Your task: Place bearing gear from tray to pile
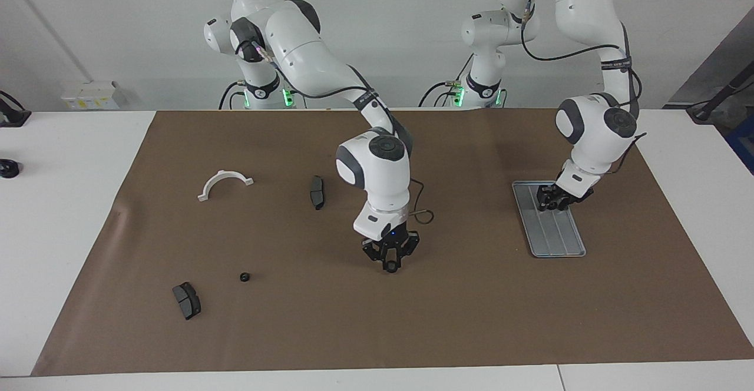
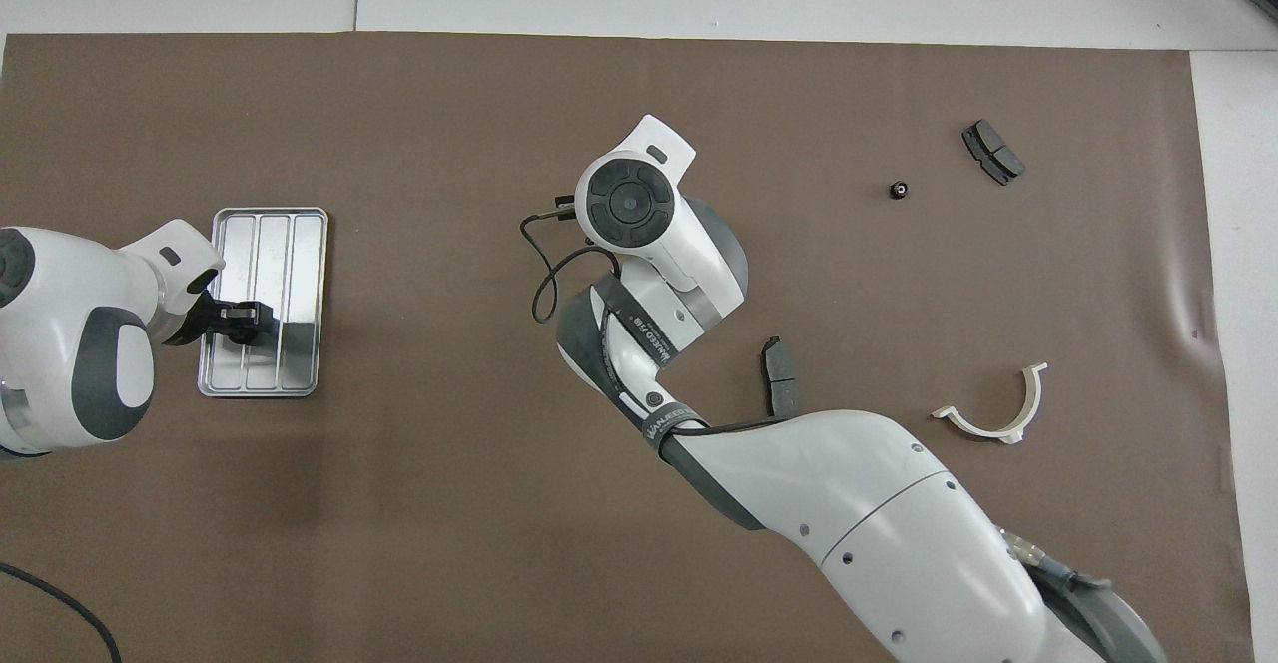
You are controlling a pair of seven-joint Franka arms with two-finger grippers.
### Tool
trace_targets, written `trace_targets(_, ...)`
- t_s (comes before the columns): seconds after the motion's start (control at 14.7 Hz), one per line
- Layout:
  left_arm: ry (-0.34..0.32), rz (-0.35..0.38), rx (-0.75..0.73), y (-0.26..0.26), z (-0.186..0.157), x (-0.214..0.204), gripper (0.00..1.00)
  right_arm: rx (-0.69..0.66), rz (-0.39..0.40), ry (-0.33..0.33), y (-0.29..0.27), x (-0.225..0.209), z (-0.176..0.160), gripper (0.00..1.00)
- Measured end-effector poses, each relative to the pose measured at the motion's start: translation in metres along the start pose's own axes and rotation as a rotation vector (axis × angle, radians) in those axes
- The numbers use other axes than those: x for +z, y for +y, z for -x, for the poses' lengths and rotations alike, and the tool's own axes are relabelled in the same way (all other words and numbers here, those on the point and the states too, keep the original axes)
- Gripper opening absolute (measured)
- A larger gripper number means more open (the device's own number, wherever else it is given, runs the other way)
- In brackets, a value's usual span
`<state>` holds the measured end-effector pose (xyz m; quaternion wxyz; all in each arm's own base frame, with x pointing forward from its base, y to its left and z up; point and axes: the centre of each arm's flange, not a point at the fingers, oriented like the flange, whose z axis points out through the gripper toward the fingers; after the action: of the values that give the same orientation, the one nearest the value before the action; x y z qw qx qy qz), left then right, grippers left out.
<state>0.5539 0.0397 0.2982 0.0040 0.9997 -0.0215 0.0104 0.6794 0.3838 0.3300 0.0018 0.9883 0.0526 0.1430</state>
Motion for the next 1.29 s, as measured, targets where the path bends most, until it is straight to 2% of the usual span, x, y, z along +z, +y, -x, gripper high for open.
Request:
trace_targets(0.27,-0.002,0.002,-0.003,-0.001,0.0,0.0,0.58,-0.069,0.047,-0.08,0.093,-0.052,-0.011,0.34)
trace_targets(0.61,0.0,0.002,-0.006,-0.002,0.0,-0.003,0.55,-0.195,0.055,-0.206,0.248,-0.069,0.032,0.34)
trace_targets(0.68,0.002,0.002,-0.006,-0.002,0.0,-0.004,0.5,-0.21,0.046,-0.222,0.276,-0.063,0.042,0.34)
trace_targets(0.75,0.004,0.002,-0.005,-0.001,0.0,-0.005,0.5,-0.226,0.027,-0.222,0.302,-0.055,0.052,0.34)
trace_targets(0.88,0.003,0.002,-0.005,-0.001,0.0,-0.007,0.37,-0.258,-0.004,-0.2,0.34,-0.035,0.074,0.34)
trace_targets(1.09,0.0,0.003,-0.003,0.0,0.001,-0.012,0.35,-0.273,-0.007,-0.196,0.373,-0.01,0.107,0.34)
trace_targets(1.29,0.021,0.001,0.004,0.004,-0.003,-0.022,0.35,-0.274,-0.006,-0.184,0.374,-0.002,0.12,0.34)
